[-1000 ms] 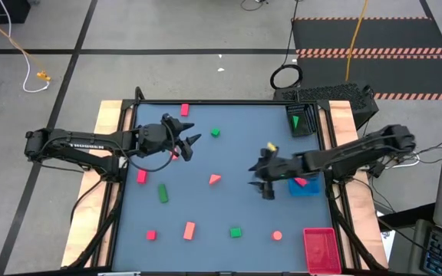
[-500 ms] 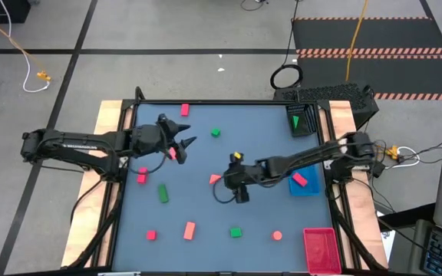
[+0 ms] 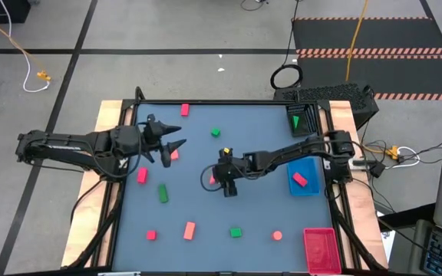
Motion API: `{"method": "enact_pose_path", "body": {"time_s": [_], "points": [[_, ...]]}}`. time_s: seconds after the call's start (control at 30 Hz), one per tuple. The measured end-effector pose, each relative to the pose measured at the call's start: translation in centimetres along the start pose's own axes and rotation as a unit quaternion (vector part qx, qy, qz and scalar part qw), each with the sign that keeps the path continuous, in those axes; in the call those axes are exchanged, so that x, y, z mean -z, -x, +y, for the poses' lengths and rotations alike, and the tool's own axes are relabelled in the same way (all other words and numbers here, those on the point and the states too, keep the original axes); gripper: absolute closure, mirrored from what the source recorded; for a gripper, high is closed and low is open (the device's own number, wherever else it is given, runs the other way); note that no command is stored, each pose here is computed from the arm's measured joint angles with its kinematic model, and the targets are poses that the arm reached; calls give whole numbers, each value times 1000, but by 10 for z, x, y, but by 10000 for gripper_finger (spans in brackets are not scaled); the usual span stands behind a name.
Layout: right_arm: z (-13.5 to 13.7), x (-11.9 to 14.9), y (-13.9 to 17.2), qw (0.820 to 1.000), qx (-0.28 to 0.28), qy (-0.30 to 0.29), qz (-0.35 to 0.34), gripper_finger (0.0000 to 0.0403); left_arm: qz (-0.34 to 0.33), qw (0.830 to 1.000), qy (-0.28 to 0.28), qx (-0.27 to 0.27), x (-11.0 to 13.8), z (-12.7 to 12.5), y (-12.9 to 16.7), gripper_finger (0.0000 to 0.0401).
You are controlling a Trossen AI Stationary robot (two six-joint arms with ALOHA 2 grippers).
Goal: Sort & place blocks by color
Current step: Put the orange block into the red bin
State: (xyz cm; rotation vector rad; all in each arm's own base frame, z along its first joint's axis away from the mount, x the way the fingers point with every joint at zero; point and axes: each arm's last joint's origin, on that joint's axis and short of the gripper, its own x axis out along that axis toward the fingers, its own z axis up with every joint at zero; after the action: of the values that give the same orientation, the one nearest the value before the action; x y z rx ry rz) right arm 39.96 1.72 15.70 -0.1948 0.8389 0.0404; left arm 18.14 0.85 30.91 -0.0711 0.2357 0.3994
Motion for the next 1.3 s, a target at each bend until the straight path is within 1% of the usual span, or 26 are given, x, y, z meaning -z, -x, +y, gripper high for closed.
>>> {"method": "enact_pose_path", "body": {"time_s": [0.13, 0.33, 0.6, 0.8, 0.87, 0.97, 1.07, 1.3], "points": [[-2, 3, -6, 999, -23, -24, -2, 178, 0, 1000, -1, 0, 0, 0, 0, 162], [0, 9, -19, 1000, -23, -18, 2, 178, 0, 1000, 2, 0, 0, 0, 0, 162], [-3, 10, -19, 999, -19, -27, 3, 179, 0, 1000, 3, 0, 0, 0, 0, 162], [-2, 18, -21, 999, -20, -28, 10, 179, -1, 1000, 6, 0, 0, 0, 0, 162], [-1, 21, -22, 999, -19, -25, 4, 179, -1, 1000, 7, 0, 0, 0, 0, 162], [1, 23, -24, 999, -17, -24, -23, 180, -1, 1000, 7, 0, 0, 0, 0, 162], [2, 21, -24, 998, -15, -22, -49, 192, -1, 1000, 7, 0, 0, 0, 0, 162], [2, 22, -24, 999, -16, -24, -45, 244, -1, 1000, 7, 0, 0, 0, 0, 162]]}}
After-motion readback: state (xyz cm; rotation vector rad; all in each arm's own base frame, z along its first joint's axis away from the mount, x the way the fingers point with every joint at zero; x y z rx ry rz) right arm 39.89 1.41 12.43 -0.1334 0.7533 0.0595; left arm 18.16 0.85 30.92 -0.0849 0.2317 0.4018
